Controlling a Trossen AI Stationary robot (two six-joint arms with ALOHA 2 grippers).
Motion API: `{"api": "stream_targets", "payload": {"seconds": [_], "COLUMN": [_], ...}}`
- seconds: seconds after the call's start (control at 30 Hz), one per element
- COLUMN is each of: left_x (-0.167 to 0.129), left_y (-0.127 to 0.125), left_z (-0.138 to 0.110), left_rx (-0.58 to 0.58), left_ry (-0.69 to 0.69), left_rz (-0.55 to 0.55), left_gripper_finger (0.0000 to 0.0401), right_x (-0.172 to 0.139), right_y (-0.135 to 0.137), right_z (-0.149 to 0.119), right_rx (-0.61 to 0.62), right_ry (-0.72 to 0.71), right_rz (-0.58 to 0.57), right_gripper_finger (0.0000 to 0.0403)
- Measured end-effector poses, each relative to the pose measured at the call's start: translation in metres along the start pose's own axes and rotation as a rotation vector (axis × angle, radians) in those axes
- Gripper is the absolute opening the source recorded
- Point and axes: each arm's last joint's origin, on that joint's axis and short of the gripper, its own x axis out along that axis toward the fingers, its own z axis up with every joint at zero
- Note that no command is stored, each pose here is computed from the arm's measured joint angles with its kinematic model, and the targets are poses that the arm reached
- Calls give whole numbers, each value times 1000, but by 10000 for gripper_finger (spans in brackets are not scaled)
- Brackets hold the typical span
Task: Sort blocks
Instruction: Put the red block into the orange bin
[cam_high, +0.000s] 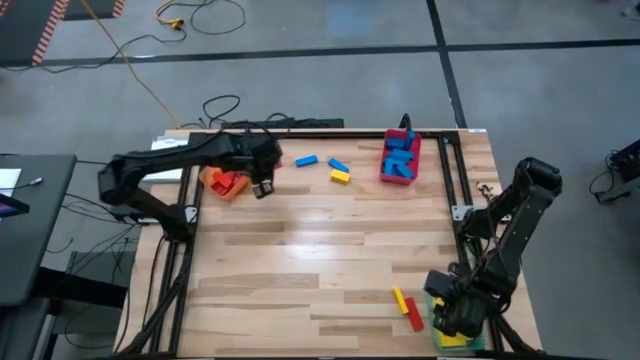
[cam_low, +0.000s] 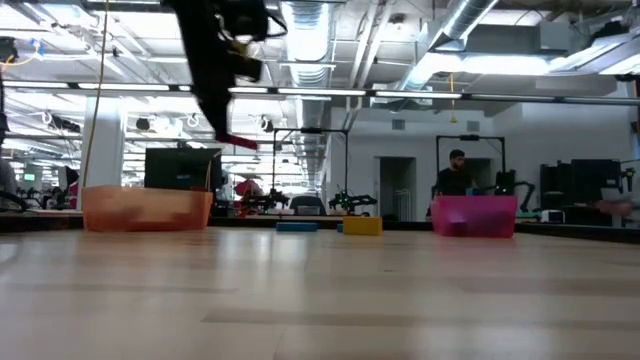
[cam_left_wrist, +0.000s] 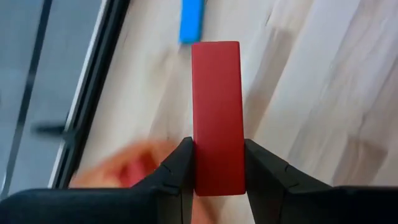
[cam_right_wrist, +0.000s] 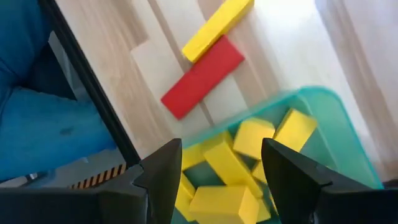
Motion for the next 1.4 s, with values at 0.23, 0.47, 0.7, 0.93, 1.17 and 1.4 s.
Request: {"api": "stream_targets", "payload": {"seconds": [0.23, 0.47, 0.7, 0.93, 1.17, 1.4], "left_x": [-30, -32, 5, 34, 47, 57], "left_y": [10, 10, 12, 18, 25, 29], "left_z": [-34, -52, -84, -112, -123, -127], "left_rx": [-96, -133, -130, -151, -172, -191], "left_ry": [158, 308, 485, 551, 550, 525], "left_rz": [105, 139, 187, 230, 187, 113], "left_gripper_finger": [97, 97, 97, 102, 103, 104], "right_x": [2, 4, 17, 44, 82, 99], "right_y": [3, 3, 3, 8, 12, 9], "right_z": [27, 51, 64, 69, 77, 80], "right_rx": [4, 24, 60, 76, 108, 121], "right_ry": [-54, -101, -151, -94, -34, -15], "right_rz": [39, 70, 14, -42, -114, -172], "right_gripper_finger": [235, 235, 235, 235, 235, 235]}}
